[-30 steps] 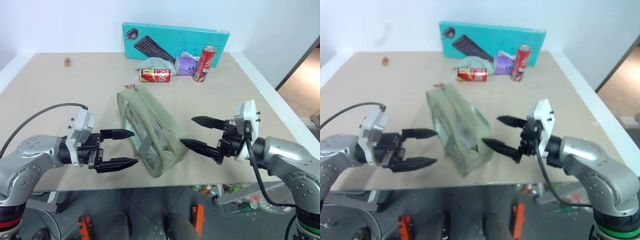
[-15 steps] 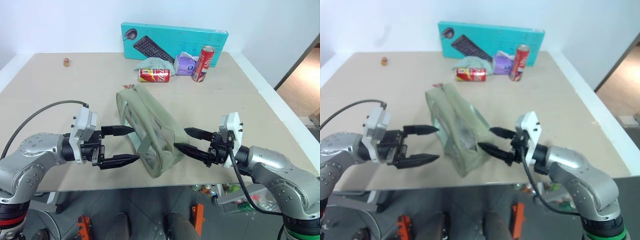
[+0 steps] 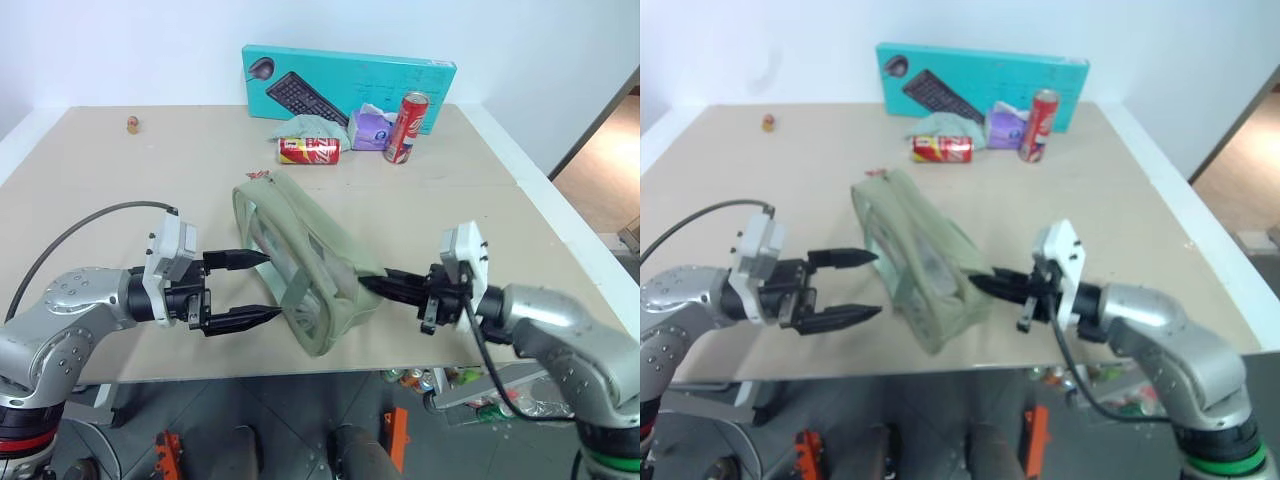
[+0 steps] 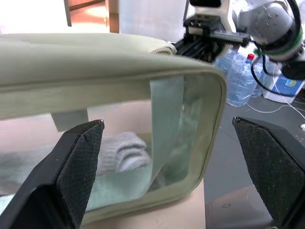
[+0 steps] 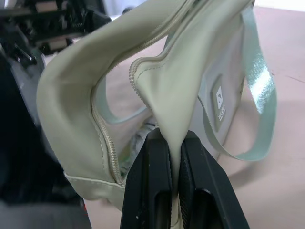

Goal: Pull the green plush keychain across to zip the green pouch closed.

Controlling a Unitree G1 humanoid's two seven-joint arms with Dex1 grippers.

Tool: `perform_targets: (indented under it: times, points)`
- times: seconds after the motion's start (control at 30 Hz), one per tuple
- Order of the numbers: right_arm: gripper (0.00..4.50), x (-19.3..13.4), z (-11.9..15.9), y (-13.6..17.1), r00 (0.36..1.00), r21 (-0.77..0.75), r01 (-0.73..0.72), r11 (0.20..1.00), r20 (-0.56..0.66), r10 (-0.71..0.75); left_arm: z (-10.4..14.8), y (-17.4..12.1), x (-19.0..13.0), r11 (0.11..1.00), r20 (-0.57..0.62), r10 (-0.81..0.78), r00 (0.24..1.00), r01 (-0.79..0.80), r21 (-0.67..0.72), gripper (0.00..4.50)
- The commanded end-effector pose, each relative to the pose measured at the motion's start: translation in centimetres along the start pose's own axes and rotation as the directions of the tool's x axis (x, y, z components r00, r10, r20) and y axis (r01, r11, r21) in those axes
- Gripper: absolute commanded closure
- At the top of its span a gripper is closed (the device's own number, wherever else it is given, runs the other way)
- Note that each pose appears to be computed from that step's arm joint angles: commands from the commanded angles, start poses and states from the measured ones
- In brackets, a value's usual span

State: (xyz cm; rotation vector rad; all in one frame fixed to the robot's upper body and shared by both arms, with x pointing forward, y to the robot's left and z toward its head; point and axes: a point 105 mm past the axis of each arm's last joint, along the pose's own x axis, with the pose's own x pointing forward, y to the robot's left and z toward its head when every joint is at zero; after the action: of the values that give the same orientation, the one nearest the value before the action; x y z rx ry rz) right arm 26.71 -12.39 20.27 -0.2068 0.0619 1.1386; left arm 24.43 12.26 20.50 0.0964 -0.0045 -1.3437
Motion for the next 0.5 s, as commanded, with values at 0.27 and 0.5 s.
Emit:
perform_targets:
  times: [0.27,0.5]
  points:
    - [4.42,-3.1,0.5,-11.2,0.985,-0.281,-0.016,0.96,-0.168,-0.033,0.5,0.2,0.6,0.999,0.022,-0.019,1.0,0.018,0.052,0.0]
    - [4.42,-2.7,1.5,-14.1,0.988,-0.314,0.006,0.949,-0.144,-0.054,0.5,0.1,0.9,0.999,0.033,-0.002,0.999,0.001,0.054,0.0]
